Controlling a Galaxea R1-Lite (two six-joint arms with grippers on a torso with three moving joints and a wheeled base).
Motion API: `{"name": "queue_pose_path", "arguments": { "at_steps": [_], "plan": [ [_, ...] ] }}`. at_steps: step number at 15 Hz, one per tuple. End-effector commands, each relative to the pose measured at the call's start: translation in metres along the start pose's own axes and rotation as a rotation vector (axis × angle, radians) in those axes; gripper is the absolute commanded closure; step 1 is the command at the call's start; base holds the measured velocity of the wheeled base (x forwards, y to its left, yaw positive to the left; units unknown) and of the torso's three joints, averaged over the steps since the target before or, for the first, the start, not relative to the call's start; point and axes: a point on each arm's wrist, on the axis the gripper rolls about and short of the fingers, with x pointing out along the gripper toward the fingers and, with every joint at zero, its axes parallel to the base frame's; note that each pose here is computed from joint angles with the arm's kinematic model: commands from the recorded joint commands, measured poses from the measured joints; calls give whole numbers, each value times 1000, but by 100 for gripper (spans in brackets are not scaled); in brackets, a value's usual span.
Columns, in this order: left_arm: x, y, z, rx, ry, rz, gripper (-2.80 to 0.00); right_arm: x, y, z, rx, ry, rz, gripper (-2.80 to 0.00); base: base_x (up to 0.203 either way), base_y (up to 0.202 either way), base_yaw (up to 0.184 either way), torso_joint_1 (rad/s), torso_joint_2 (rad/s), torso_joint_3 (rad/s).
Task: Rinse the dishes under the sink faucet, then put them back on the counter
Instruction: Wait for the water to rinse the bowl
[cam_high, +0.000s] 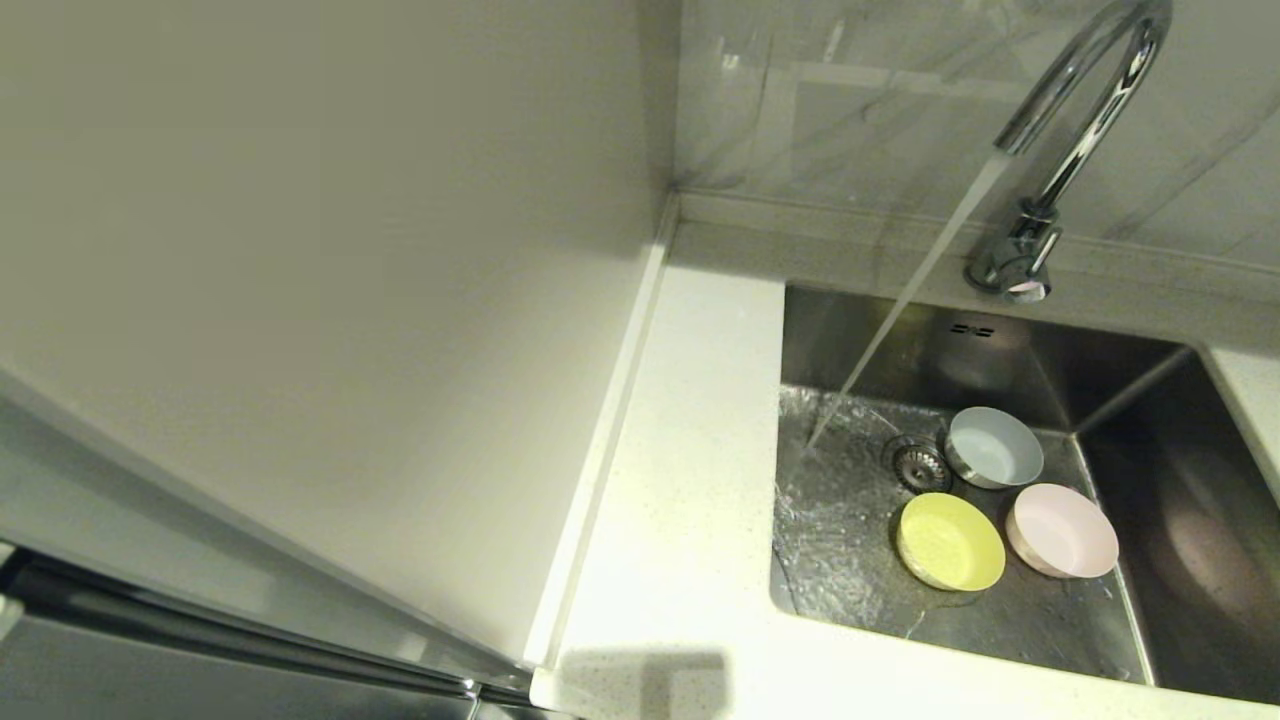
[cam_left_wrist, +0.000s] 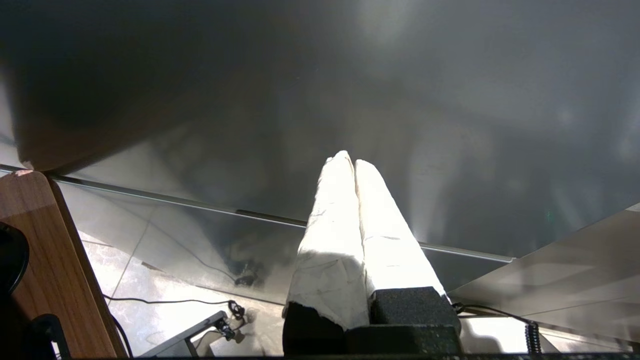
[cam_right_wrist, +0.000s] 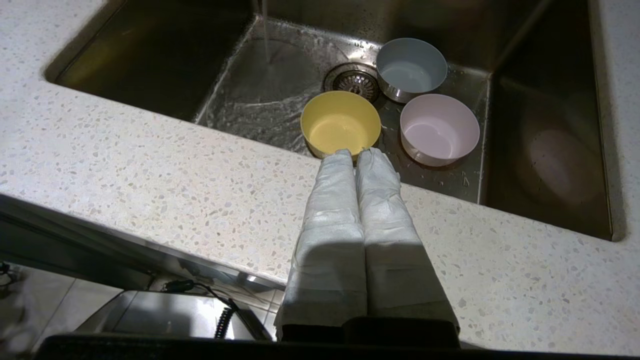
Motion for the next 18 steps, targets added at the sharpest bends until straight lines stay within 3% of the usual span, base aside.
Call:
{"name": "queue_pose_path", "arguments": {
  "at_steps": [1,18],
  "plan": [
    [0,0,-1,0,3,0,0,0,0,0,0,3,2,0,0,0,0,0,0,0],
    [0,0,-1,0,3,0,0,0,0,0,0,3,2,0,0,0,0,0,0,0]
  ]
}}
